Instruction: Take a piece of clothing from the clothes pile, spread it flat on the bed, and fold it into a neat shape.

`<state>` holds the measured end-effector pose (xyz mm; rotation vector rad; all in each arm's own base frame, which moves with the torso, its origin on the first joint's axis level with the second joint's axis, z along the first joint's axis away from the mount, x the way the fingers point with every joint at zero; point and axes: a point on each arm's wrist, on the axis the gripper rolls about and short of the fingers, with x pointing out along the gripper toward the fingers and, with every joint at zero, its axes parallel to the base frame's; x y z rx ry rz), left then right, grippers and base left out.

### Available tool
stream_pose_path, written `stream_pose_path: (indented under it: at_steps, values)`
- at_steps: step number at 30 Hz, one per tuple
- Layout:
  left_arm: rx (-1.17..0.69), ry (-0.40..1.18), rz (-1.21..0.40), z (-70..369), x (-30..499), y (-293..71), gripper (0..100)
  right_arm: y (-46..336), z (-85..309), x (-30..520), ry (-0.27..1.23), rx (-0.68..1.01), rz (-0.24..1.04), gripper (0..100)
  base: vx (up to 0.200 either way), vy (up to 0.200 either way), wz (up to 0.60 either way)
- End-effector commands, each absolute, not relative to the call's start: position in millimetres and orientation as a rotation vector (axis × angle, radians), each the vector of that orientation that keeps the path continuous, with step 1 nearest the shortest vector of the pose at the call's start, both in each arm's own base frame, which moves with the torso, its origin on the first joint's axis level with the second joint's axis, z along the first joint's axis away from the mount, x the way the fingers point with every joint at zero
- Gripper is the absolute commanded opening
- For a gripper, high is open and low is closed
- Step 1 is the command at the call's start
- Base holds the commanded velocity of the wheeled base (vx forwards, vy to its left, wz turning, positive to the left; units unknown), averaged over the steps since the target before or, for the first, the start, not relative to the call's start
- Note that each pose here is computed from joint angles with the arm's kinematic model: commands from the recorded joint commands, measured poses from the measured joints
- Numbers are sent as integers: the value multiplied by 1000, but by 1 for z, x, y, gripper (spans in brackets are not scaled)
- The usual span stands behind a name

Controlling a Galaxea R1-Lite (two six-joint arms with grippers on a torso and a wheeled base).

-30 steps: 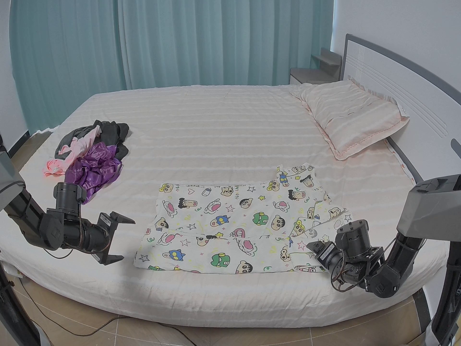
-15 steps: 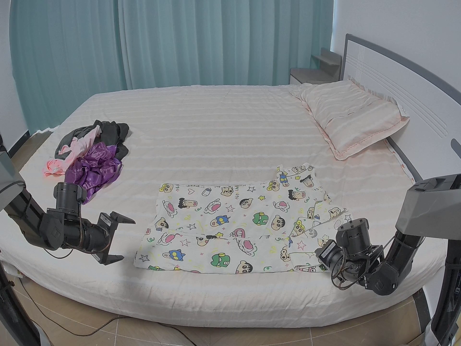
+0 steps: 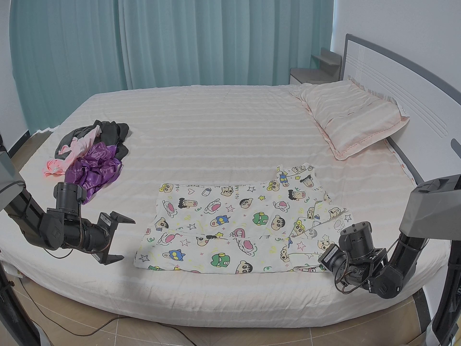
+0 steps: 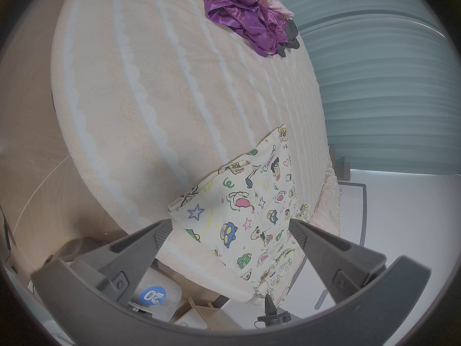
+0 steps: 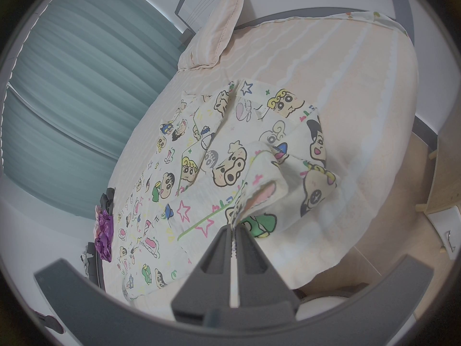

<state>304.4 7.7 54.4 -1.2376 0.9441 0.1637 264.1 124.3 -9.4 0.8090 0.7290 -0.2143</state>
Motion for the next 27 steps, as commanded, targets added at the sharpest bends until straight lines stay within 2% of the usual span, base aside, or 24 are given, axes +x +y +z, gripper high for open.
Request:
stream_pose_path:
  at_steps: [1,17,18,27]
  values:
    - [-1238,945,165,54,304,8,100,124,1,254,724,809,-195,0,0,0,0]
    - [-1237,946,167,54,304,8,100,126,-2,242,760,772,-179,0,0,0,0]
    - [-1236,946,165,54,304,7,100,126,-1,242,758,774,-179,100,0,0,0]
    - [-1241,933,163,56,304,8,100,125,0,241,762,779,-169,100,0,0,0]
